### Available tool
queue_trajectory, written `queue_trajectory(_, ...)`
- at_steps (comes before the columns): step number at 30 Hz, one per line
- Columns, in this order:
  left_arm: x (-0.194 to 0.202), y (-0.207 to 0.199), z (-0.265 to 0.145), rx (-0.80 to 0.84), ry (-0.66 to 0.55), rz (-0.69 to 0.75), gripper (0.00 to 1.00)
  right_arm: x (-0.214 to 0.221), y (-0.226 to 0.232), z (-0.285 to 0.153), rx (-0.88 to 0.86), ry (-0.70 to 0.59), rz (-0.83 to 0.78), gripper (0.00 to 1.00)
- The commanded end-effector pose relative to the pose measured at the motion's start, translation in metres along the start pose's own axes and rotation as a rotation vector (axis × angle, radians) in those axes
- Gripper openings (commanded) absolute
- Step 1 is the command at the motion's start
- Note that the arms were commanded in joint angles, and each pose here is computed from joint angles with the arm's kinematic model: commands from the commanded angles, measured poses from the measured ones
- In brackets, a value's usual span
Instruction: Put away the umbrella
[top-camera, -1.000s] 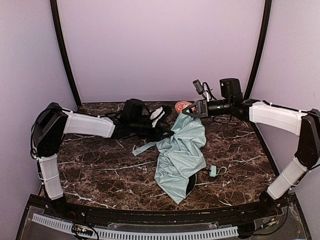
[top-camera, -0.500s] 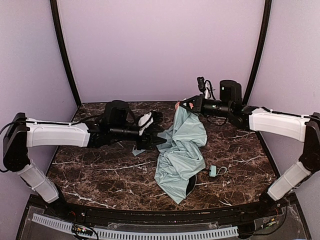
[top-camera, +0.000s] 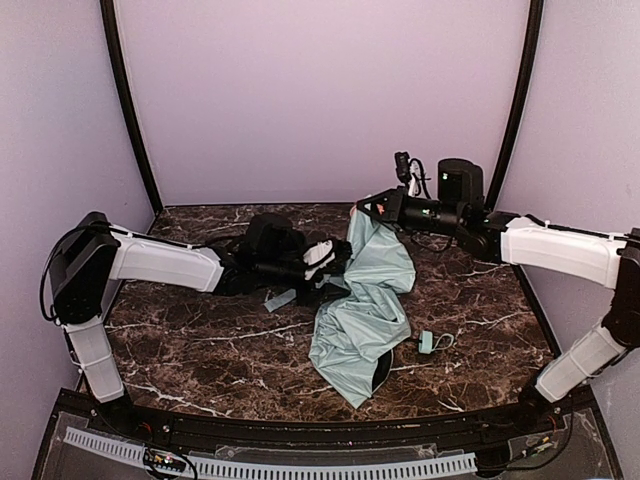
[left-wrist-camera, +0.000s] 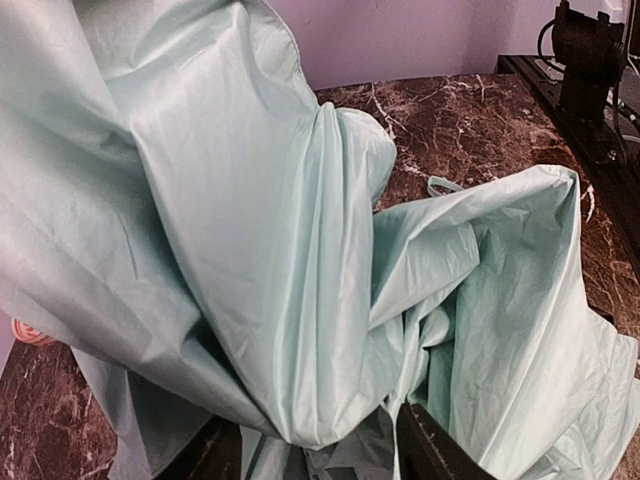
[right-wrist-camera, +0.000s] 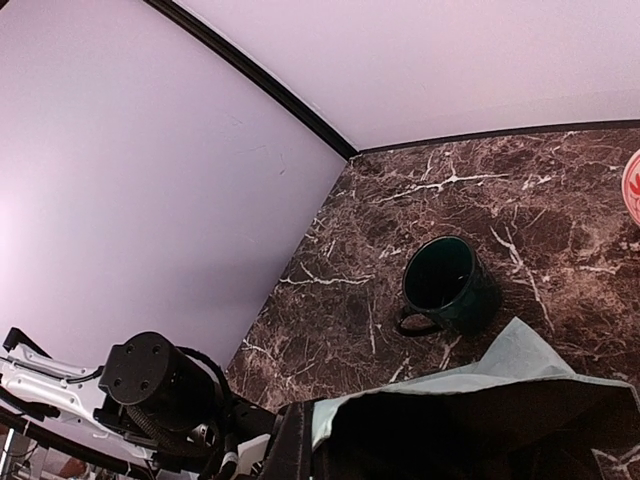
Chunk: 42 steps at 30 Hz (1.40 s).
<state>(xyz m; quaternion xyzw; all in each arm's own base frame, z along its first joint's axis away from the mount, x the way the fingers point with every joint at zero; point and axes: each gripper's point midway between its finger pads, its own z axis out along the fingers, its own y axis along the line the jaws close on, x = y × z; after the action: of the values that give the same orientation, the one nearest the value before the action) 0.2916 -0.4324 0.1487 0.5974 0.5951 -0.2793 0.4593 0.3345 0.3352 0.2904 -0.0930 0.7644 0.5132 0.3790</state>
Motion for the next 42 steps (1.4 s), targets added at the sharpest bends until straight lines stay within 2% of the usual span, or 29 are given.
queue_trajectory(1,-0.031,0.002,0.001,0.006,-0.112,0.041,0.54,-0.017,0.02,-0.008,-0.042,-0.065,-0.022,0.0)
queue_trajectory(4,-0.035,-0.005,0.004,0.028,-0.14,0.042,0.51,-0.018,0.02,-0.008,-0.037,-0.066,-0.025,0.0)
queue_trajectory(6,-0.036,-0.009,0.008,0.035,-0.144,0.046,0.41,-0.016,0.019,-0.008,-0.033,-0.063,-0.024,0.0)
queue_trajectory(7,-0.036,-0.009,0.009,0.033,-0.145,0.042,0.34,-0.016,0.019,-0.009,-0.032,-0.063,-0.026,0.0)
queue_trajectory(10,-0.033,-0.009,0.008,0.026,-0.134,0.026,0.01,-0.015,0.014,-0.013,-0.007,-0.056,-0.032,0.0)
queue_trajectory(17,-0.01,-0.021,-0.024,0.051,-0.08,0.027,0.0,-0.03,-0.053,-0.064,0.25,-0.088,-0.064,0.0)
queue_trajectory(22,0.006,-0.036,-0.032,0.083,-0.054,0.037,0.0,0.013,-0.119,-0.07,0.391,0.041,-0.007,0.0)
queue_trajectory(26,0.012,-0.05,-0.034,0.136,-0.072,0.056,0.0,0.043,-0.149,-0.061,0.362,0.116,0.031,0.02)
queue_trajectory(28,0.012,-0.052,-0.033,0.149,-0.078,0.056,0.0,0.047,-0.152,-0.055,0.321,0.163,0.023,0.13)
queue_trajectory(30,0.015,-0.049,-0.031,0.139,-0.07,0.054,0.0,0.041,-0.153,-0.056,0.338,0.196,-0.045,0.35)
queue_trajectory(33,0.02,-0.045,-0.029,0.128,-0.057,0.039,0.0,0.027,-0.152,-0.072,0.392,0.192,-0.161,0.59)
queue_trajectory(36,0.022,-0.04,-0.028,0.119,-0.056,0.004,0.0,0.034,-0.142,-0.087,0.358,0.211,-0.217,0.67)
queue_trajectory(40,0.022,-0.027,-0.029,0.083,-0.054,-0.057,0.0,0.083,-0.092,-0.079,0.041,0.281,-0.23,0.67)
queue_trajectory(42,0.022,-0.025,-0.03,0.086,-0.058,-0.083,0.0,0.102,-0.068,-0.07,-0.065,0.293,-0.294,0.69)
